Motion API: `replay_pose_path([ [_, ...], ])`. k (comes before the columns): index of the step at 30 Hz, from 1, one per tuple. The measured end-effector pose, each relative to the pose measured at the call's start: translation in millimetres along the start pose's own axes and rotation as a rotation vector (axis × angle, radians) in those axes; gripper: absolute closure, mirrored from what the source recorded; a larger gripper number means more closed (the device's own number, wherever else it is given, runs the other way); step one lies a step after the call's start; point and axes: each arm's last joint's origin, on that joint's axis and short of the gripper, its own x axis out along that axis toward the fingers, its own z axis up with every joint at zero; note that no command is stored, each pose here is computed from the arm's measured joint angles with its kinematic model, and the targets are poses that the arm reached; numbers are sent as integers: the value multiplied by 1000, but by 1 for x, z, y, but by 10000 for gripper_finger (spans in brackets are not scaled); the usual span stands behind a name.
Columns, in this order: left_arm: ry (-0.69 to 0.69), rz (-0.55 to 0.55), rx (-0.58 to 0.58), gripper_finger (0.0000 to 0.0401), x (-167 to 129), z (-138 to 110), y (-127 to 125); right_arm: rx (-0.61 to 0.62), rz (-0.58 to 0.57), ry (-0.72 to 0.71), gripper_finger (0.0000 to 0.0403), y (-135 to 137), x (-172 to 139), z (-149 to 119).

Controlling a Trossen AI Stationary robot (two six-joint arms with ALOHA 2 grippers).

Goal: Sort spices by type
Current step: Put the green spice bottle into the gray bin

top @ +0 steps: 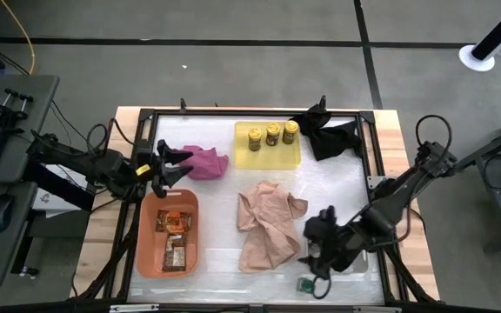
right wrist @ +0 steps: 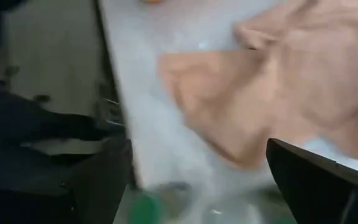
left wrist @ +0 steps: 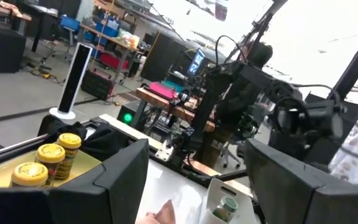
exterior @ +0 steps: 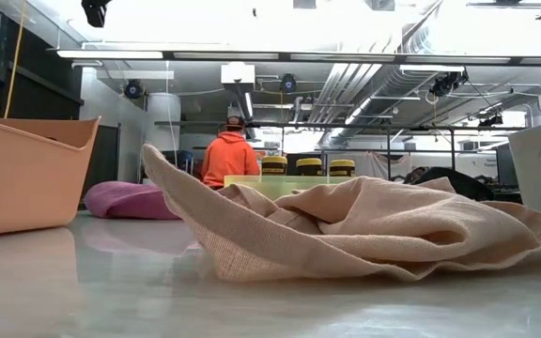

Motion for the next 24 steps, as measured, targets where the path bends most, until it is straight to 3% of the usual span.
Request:
replay_pose_path([
  [7,49,-34,18,151,-4,-2,2,-49,78,228,39,52,48,7],
  [15,63,-62,20,151,-4,-2,1,-165,-128,390,39,92,73,3],
  [24,82,-107,19,151,-5,-3,0,-54,-180,491,39,112,80,-33],
])
